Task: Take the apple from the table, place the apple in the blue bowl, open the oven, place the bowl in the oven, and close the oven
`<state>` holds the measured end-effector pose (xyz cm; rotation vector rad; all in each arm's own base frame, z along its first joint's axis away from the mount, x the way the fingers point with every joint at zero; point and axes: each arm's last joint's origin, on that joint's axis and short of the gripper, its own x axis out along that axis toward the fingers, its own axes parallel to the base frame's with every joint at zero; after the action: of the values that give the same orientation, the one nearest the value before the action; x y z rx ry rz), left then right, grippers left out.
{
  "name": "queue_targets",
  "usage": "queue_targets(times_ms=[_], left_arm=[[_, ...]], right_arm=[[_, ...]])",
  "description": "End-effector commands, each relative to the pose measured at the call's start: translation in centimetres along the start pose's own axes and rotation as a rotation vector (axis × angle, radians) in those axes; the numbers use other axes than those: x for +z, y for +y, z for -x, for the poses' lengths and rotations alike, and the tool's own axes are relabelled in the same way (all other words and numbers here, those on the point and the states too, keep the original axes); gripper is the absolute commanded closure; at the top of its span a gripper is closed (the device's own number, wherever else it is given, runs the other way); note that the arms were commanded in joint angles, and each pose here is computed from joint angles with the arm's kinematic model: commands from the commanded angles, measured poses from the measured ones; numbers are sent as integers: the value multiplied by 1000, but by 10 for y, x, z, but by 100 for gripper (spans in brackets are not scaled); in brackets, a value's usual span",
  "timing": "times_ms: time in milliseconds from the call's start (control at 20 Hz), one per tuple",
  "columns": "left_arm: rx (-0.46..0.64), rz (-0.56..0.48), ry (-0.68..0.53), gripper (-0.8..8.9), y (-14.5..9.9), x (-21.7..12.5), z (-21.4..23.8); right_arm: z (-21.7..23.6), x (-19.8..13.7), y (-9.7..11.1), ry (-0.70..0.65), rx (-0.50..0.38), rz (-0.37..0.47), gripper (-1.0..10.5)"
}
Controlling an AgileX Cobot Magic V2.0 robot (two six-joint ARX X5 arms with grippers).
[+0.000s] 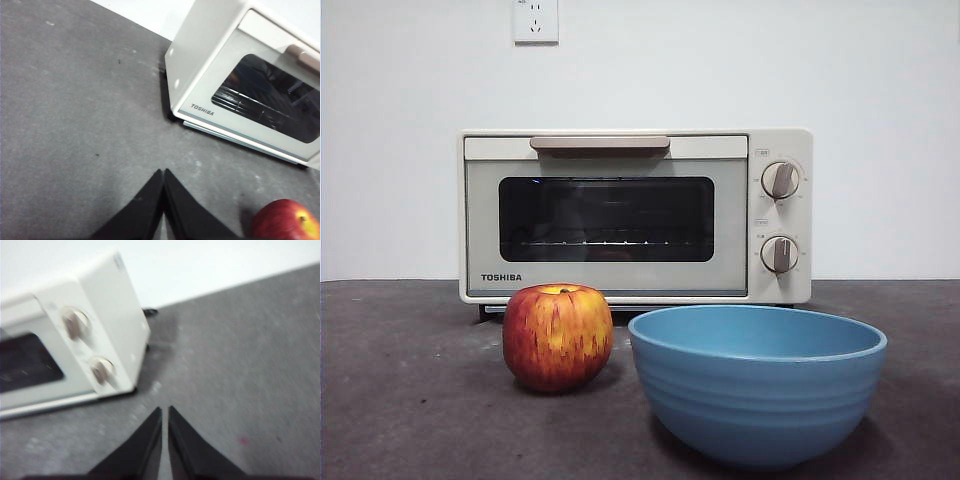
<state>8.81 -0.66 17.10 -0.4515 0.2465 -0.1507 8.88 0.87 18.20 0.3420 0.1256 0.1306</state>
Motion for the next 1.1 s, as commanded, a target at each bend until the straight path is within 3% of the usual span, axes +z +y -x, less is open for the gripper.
queue_targets(times_ms=[50, 500, 1100], left_arm=[[-31, 0, -18, 806, -10, 17, 8], [-121, -37, 134, 806, -33, 53, 15], [-277, -154, 475, 806, -54, 86, 8]], right_arm=[[4, 12, 5, 2, 19, -16, 943], [5, 51, 24, 175, 125, 20, 943], [-18, 86, 56, 604, 443, 175, 943]])
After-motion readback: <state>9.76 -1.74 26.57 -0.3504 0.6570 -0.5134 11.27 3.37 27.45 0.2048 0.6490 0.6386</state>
